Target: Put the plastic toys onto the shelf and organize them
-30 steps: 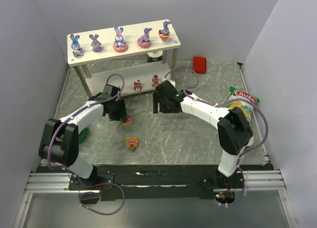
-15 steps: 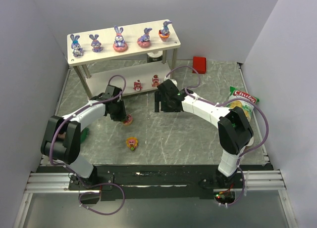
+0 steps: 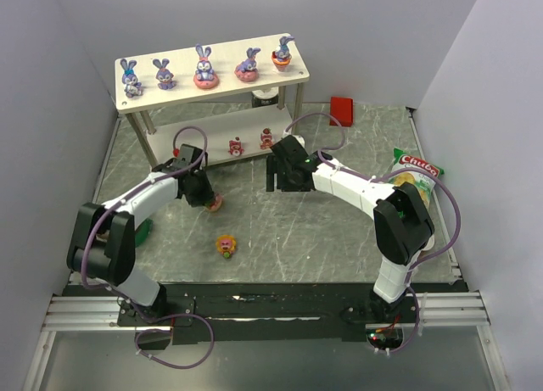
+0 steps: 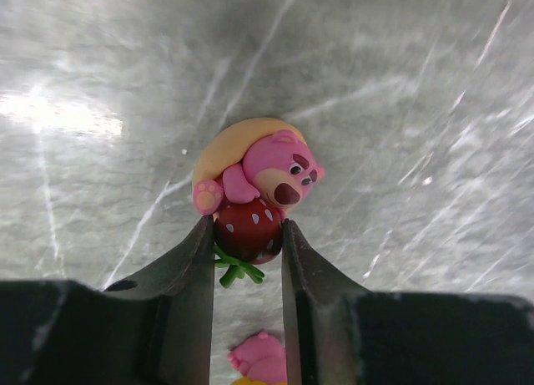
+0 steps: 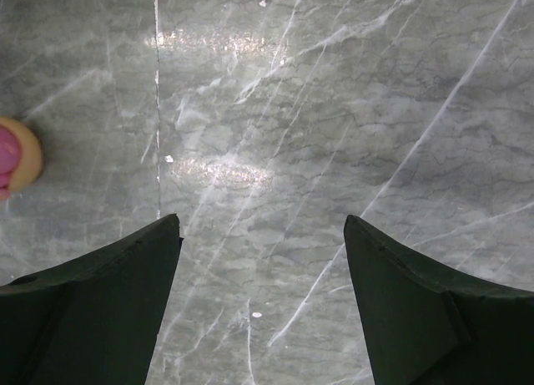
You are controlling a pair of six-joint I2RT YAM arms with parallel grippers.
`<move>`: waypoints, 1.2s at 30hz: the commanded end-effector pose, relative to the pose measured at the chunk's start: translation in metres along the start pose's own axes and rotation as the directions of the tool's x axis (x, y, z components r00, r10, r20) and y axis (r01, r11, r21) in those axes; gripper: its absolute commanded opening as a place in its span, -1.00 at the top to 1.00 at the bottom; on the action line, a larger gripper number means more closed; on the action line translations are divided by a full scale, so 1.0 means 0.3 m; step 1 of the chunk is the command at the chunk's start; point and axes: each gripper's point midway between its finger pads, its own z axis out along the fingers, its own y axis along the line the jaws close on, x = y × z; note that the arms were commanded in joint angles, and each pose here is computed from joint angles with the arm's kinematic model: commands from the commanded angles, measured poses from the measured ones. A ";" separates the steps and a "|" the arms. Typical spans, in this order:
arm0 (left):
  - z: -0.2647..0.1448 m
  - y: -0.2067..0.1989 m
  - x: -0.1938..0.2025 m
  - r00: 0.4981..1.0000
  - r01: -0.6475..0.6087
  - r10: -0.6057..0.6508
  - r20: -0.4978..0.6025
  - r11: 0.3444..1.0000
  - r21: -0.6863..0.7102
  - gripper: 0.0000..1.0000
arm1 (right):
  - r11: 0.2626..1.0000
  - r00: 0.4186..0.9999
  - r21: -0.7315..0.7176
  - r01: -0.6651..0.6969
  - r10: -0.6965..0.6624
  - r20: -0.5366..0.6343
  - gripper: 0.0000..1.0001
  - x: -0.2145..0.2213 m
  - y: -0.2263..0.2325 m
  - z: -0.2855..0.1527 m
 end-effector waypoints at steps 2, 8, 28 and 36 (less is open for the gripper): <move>-0.152 -0.095 -0.199 0.966 0.123 -0.139 0.216 0.989 0.085 0.98 | 1.000 0.999 -0.020 -0.006 0.006 0.044 -0.71 -0.046 -0.004 -0.053; -0.209 -0.154 -0.314 0.922 0.205 -0.245 0.301 0.966 0.159 0.98 | 1.000 0.999 -0.017 -0.007 0.007 0.046 -0.70 -0.044 -0.012 -0.055; -0.146 -0.191 -0.499 0.790 0.453 -0.479 0.382 0.877 0.162 0.98 | 1.000 0.999 0.000 -0.003 0.003 0.042 -0.69 -0.021 -0.059 -0.085; -0.091 -0.201 -0.507 0.780 0.489 -0.509 0.364 0.859 0.152 0.88 | 1.000 0.999 0.008 -0.009 0.008 0.037 -0.69 -0.005 -0.078 -0.098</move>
